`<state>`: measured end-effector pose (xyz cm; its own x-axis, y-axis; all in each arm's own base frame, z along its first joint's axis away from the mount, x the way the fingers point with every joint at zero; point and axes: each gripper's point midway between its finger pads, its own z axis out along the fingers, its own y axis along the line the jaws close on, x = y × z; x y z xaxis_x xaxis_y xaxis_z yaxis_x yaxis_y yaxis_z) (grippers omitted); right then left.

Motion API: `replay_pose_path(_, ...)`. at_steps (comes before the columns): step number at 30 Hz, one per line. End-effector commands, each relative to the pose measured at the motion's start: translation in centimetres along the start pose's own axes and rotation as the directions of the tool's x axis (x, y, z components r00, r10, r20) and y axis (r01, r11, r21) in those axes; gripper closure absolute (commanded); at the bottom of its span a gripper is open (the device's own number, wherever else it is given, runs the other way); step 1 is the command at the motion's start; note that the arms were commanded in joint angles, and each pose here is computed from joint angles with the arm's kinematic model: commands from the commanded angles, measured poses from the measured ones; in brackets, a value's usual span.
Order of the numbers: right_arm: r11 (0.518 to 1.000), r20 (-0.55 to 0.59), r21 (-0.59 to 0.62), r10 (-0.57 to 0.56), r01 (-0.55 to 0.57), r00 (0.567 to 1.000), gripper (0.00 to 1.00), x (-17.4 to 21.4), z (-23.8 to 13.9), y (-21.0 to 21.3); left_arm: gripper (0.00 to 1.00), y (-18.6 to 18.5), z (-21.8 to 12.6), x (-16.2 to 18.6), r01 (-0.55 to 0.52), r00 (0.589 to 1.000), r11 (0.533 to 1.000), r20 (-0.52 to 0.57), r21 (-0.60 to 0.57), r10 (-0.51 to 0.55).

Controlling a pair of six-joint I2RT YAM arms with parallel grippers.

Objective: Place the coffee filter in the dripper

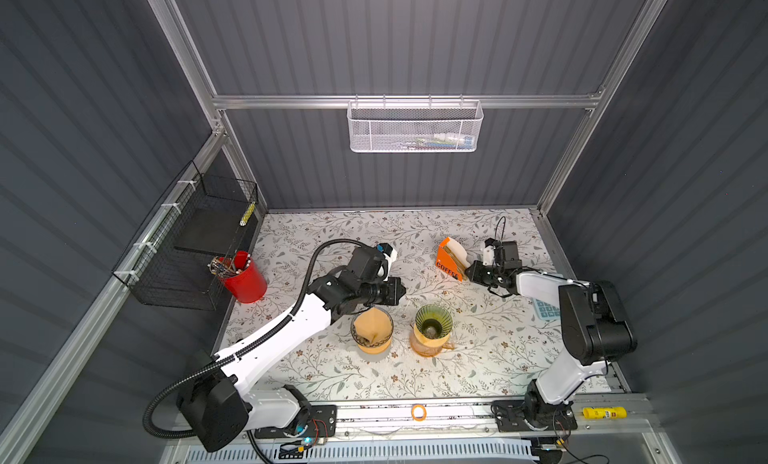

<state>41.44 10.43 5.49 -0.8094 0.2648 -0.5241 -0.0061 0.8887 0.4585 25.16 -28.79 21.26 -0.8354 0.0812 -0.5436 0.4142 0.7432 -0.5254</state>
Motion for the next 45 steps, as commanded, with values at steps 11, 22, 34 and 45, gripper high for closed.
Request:
replay_pose_path(11, 0.999, -0.023, 0.024, -0.022, 0.023, 0.999, 0.80, 0.6, -0.8, -0.1, 0.87, -0.3, -0.6, -0.2, 0.010, 1.000, 1.000, 0.020, 0.023, -0.010)
replay_pose_path(22, 0.999, -0.030, 0.008, -0.037, 0.037, 0.999, 0.78, 0.1, -0.3, 0.3, 0.87, -0.2, -0.5, -0.2, 0.013, 1.000, 1.000, 0.022, 0.023, -0.014)
replay_pose_path(34, 0.999, -0.046, -0.004, -0.045, 0.045, 0.998, 0.80, 0.4, 0.4, 0.7, 0.87, -0.2, -0.5, -0.1, 0.015, 1.000, 1.000, 0.021, 0.020, -0.016)
replay_pose_path(45, 0.998, -0.052, 0.023, -0.050, 0.051, 0.997, 0.81, 0.4, 0.4, 0.5, 0.87, -0.1, -0.5, -0.1, 0.017, 1.000, 1.000, 0.021, 0.020, -0.017)
